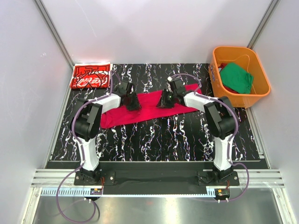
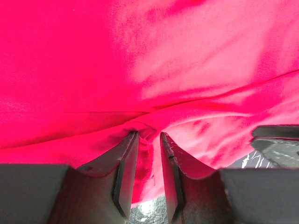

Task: Fold and stack the t-shirts
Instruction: Fold the tshirt

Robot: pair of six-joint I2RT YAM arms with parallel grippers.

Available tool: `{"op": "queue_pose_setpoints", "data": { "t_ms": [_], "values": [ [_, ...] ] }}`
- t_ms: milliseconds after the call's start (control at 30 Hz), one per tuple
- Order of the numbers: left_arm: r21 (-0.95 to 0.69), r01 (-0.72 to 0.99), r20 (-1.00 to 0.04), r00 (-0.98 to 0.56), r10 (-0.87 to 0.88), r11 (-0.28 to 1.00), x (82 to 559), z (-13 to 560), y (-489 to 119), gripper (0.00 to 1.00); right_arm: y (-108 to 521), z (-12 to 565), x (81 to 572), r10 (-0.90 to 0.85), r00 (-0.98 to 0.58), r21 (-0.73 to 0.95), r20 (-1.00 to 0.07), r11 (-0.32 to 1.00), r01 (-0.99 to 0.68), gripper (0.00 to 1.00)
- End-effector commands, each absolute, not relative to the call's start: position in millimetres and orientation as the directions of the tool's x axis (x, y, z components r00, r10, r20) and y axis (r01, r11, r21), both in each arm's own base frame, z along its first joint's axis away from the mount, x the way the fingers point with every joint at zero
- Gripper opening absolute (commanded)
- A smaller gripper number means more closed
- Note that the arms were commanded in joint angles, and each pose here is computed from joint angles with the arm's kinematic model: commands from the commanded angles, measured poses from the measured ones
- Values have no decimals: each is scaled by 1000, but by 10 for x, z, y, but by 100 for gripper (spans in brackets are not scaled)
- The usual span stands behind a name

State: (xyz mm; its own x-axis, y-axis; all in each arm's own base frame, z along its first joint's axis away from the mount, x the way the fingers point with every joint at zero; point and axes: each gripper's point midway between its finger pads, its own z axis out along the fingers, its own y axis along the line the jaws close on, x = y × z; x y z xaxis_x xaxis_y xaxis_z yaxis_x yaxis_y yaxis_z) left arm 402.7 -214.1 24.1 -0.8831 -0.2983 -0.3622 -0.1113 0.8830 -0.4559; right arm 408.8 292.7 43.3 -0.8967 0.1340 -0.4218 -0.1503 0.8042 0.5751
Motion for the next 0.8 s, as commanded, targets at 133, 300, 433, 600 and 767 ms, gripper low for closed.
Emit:
{"op": "queue_pose_setpoints", "data": {
  "t_ms": [133, 300, 433, 600, 767],
  "values": [
    [-441, -109, -336, -900, -277, 891, 3853, 164, -2148, 32, 2807, 333, 4093, 181, -861, 559, -476, 818, -137, 24],
    [-433, -106, -339, -901, -271, 895, 3839, 167, -2137, 32, 2757, 191, 4193, 201, -833, 537, -516, 833, -132, 23],
    [-422, -109, -336, -903, -267, 900, 3815, 134, -2119, 32, 2731, 246, 4333, 201, -798, 507, -568, 849, -147, 23],
    [-411, -116, -326, -908, -264, 904, 3771, 75, -2092, 32, 2761, 375, 4505, 179, -780, 477, -599, 862, -169, 23],
    [-404, -113, -325, -910, -258, 908, 3749, 50, -2083, 32, 2792, 494, 4564, 180, -775, 479, -605, 860, -175, 24]
  ]
}}
